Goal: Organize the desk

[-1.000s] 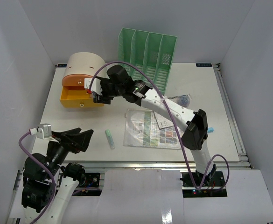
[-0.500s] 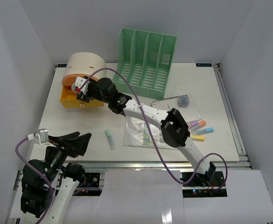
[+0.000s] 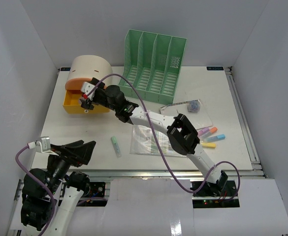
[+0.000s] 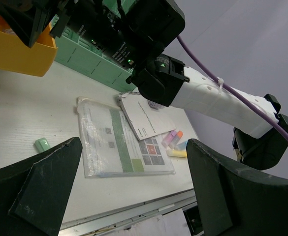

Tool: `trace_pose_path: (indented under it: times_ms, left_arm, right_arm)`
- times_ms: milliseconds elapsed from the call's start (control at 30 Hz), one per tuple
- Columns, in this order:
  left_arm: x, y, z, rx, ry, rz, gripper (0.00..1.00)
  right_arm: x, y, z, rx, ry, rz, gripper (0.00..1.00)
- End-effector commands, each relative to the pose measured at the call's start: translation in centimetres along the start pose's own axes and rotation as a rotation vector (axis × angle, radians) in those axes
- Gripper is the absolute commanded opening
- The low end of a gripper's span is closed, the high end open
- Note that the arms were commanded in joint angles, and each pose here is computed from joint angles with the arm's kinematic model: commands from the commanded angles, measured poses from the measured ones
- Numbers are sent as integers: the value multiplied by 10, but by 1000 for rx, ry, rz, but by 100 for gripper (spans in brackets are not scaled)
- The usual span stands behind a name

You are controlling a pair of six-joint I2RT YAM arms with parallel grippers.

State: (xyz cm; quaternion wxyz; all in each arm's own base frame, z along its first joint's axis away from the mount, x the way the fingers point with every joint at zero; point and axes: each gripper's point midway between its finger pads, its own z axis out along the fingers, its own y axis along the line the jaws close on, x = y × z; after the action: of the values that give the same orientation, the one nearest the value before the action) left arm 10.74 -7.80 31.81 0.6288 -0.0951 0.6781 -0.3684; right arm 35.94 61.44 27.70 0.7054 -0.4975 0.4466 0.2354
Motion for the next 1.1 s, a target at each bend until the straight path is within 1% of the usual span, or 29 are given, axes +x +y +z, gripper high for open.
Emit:
trace_pose_path:
  times_ms: [0,67,133,267,300,367,433,467,500,533,567,600,633,667,700,733,767,833,867,933,1067]
  left_arm:
    - [-3,-6,-4,27,-21,-6,98]
    - [-3,-6,-2,31,-19,-1,98]
    - [-3,-7,-1,40,-12,7,98]
    - [4,-8,10,49,33,19,98]
    - [6,-8,12,54,42,20,98]
    - [11,-9,18,72,60,19,98]
    - [13,-9,23,86,65,16,98]
    - [17,-7,26,87,77,12,98]
    - [19,-6,28,86,80,9,98]
    - [21,-5,30,91,88,6,98]
    - [23,-5,32,93,90,5,98]
    - [25,-4,34,94,95,2,98]
    - [27,-3,35,96,99,-2,98]
    - [28,-3,36,100,101,-5,98]
    - [32,-1,38,100,112,-8,98]
    - [33,-1,39,101,117,-14,98]
    - [37,1,41,103,128,-17,98]
    - [40,1,43,109,138,-22,98]
    - [41,1,44,109,144,-25,98]
    - [43,1,45,110,155,-28,98]
    - [45,2,45,109,164,-31,98]
  right_arm:
    - [-89,-60,-27,75,-121,-24,91]
    - [-90,-72,-39,42,-68,-18,90]
    - [-98,-91,-61,5,-19,3,90]
    - [-32,-124,-123,-80,215,119,90]
    - [-14,-129,-140,-80,276,144,90]
    - [35,-138,-193,-53,427,215,90]
    - [59,-152,-242,25,525,270,90]
    - [96,-155,-276,90,630,315,90]
    - [97,-160,-293,138,655,339,90]
    - [122,-163,-322,203,735,366,90]
    - [125,-176,-339,269,752,379,90]
    - [138,-180,-364,333,791,427,90]
    - [154,-183,-392,421,842,485,90]
    - [164,-195,-418,547,884,530,90]
    - [177,-194,-435,611,932,563,90]
    - [188,-202,-458,720,976,606,90]
    - [195,-204,-471,774,998,638,90]
    - [212,-201,-489,826,1031,701,90]
    - [216,-201,-492,844,1022,744,90]
    - [225,-199,-495,856,1024,793,90]
    - [239,-190,-486,825,1017,874,90]
